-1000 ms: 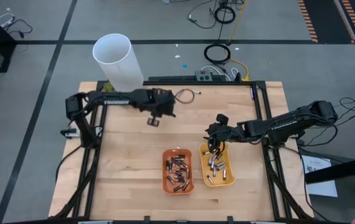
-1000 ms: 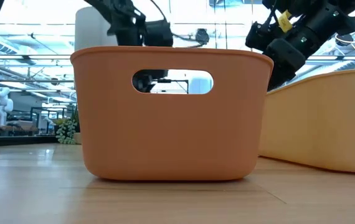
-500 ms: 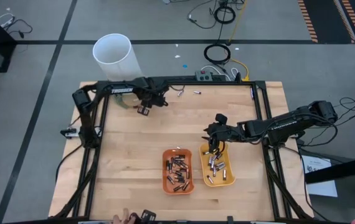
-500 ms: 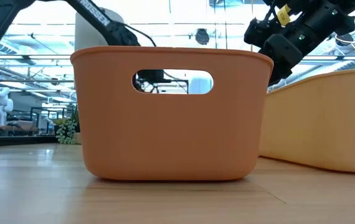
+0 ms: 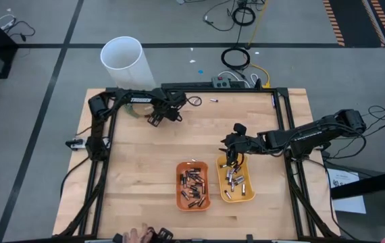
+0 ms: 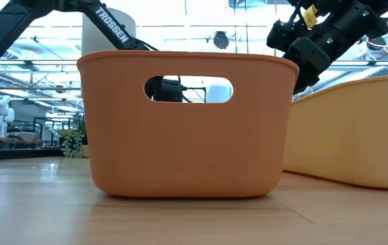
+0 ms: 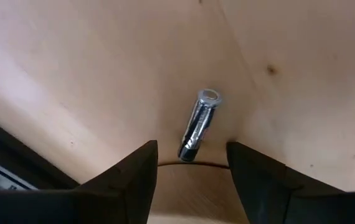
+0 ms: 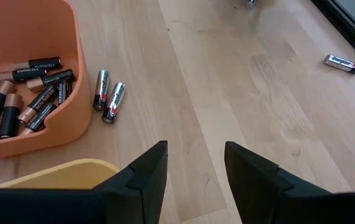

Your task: Sort batteries

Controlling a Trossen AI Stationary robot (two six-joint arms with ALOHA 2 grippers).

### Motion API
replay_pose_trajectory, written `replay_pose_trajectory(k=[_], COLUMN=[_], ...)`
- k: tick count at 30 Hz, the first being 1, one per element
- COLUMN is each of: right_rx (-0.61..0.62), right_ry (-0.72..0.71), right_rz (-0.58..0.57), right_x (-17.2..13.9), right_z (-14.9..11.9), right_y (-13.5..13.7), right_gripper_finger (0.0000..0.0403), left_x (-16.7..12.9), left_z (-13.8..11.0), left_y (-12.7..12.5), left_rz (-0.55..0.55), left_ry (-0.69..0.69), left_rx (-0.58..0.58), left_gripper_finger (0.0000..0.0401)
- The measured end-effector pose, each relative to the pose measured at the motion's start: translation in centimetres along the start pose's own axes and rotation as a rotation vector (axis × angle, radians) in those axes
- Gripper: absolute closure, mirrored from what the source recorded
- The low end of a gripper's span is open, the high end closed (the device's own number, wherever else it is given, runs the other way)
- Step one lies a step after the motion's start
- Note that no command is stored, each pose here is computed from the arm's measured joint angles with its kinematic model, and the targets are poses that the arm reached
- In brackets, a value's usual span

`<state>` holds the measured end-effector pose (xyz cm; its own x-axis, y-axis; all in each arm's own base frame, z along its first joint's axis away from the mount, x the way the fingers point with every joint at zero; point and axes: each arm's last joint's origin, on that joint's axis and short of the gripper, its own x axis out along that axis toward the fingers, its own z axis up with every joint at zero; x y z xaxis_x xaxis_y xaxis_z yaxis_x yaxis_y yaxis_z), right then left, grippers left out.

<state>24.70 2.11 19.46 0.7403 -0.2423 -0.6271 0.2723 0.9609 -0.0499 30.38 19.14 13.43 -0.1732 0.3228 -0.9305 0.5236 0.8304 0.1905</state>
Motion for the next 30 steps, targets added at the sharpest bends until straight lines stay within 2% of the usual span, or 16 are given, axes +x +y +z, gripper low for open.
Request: replay_pose_trajectory(k=[6,9,20,25,30], right_rx=[0.000,0.000,0.003,0.005,0.006], right_ry=[-0.001,-0.001,-0.004,-0.004,-0.005], right_rz=[0.000,0.000,0.001,0.001,0.001], right_x=[0.00,0.00,0.00,0.00,0.00], right_z=[0.01,0.01,0.04,0.04,0.05], right_y=[0.00,0.00,0.01,0.01,0.01], right_gripper_finger=[0.0252,0.0252,0.0252,0.0252,0.0252], left_x=[0.04,0.02,-0.04,-0.13,-0.16], left_z=[0.31,0.38,0.45,0.48,0.52], left_y=[-0.10,-0.17,-0.43,-0.44,-0.43], left_rz=[-0.010,-0.015,-0.062,-0.070,-0.076], left_ry=[-0.022,-0.030,-0.084,-0.095,-0.099], left_rx=[0.091,0.108,0.105,0.039,-0.043], left_gripper_finger=[0.0196,0.0211,0.0333,0.0380,0.0382])
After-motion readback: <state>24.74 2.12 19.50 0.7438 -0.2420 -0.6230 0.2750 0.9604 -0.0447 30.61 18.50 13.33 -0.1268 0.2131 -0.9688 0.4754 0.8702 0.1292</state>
